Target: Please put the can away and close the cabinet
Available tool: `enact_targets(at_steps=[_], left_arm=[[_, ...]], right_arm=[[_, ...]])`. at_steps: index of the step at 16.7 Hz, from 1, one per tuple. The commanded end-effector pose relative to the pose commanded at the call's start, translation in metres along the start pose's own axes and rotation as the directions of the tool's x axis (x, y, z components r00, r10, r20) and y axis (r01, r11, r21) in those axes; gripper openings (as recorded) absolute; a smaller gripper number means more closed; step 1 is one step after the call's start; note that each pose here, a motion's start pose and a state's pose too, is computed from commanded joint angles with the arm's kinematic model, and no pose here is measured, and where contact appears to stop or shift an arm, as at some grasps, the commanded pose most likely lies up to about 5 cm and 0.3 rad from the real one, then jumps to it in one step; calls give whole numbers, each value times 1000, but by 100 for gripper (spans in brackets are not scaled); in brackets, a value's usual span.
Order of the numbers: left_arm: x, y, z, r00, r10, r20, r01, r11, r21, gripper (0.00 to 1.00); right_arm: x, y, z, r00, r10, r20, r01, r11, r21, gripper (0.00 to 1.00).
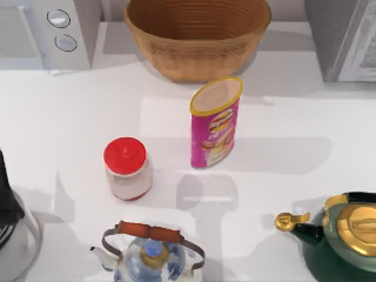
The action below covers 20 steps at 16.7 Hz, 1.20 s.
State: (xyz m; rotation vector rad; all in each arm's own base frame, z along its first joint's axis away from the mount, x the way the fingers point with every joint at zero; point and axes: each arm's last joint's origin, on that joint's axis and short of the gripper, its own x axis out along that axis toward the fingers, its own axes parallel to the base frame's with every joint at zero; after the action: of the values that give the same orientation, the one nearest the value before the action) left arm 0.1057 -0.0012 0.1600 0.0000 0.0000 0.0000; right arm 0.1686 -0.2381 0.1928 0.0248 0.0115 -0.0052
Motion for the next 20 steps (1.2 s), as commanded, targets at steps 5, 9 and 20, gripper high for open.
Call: enact_targets(at_steps=[5,9,20], left_arm=[[0,0,0,1000,0,0,0,1000,0,100],[0,0,0,1000,0,0,0,1000,0,100],[0,0,0,1000,0,0,0,1000,0,100]], right_arm=[[18,-38,89,1000,3,-12,-3,1000,21,100],[16,-33,185,1000,4,-25,-3,999,44,100],[-19,46,317,1000,8,11,-8,1000,-21,100]])
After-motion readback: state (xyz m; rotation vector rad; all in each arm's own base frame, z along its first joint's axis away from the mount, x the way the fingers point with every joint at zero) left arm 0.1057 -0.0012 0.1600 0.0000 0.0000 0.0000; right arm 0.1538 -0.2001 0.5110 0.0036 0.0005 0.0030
